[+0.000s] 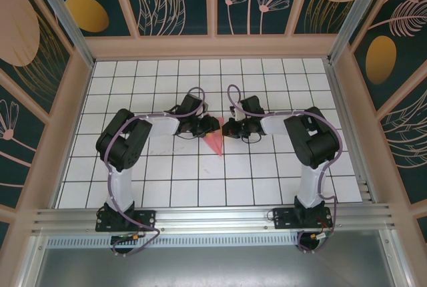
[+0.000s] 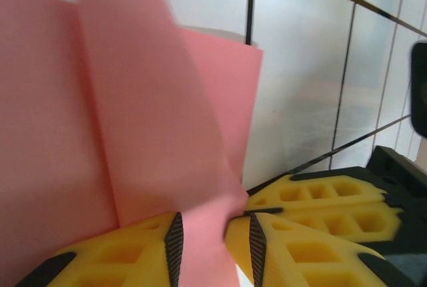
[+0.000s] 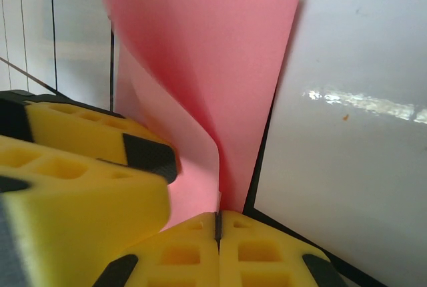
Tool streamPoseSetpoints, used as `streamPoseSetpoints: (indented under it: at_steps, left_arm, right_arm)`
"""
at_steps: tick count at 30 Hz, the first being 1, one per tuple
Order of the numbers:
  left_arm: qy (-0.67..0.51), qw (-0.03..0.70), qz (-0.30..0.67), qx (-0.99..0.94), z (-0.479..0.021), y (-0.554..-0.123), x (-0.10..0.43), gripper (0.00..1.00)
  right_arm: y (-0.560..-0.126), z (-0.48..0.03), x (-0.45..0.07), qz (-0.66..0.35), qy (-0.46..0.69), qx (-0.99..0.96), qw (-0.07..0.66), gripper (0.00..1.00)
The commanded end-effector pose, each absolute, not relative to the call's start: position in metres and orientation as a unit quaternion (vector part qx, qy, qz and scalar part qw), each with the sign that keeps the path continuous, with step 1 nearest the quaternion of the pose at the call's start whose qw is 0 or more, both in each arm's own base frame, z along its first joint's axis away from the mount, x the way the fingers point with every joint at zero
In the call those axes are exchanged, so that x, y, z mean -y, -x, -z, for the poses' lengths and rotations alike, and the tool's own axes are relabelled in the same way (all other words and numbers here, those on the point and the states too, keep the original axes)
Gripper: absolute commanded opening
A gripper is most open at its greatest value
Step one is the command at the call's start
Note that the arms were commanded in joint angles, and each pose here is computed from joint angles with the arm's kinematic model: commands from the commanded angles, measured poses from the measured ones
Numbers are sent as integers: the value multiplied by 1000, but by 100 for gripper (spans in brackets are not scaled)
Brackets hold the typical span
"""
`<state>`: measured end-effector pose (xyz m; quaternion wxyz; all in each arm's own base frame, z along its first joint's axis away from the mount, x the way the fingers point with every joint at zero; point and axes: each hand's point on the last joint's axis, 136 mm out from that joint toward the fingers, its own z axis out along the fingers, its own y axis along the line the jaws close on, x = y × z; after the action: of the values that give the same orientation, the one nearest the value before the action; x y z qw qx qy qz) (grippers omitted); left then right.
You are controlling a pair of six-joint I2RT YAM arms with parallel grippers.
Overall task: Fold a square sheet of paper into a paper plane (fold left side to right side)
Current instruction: Fourth fold the wing at the center of the table.
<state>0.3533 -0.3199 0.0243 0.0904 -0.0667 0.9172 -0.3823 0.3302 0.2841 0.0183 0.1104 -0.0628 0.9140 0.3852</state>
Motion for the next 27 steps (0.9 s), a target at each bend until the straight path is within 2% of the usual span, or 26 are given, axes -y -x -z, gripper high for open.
streamPoseSetpoints:
  at_steps: [1,13,20,27]
  left_arm:
    - [72,81,366,-924,-5,-347,315,35]
    - [79,77,351,-930,9,-340,306,35]
    - [79,78,351,-930,8,-339,306,35]
    - [78,78,350,-930,8,-339,305,34]
  right_arm:
    - [-320,-5,-279,-350,64,-930,97,6]
    - [-327,-64,-276,-363,76,-917,148,26]
    - [-283,-86,-291,-429,98,-890,122,24]
    - [-258,-74,-312,-436,117,-887,98,23]
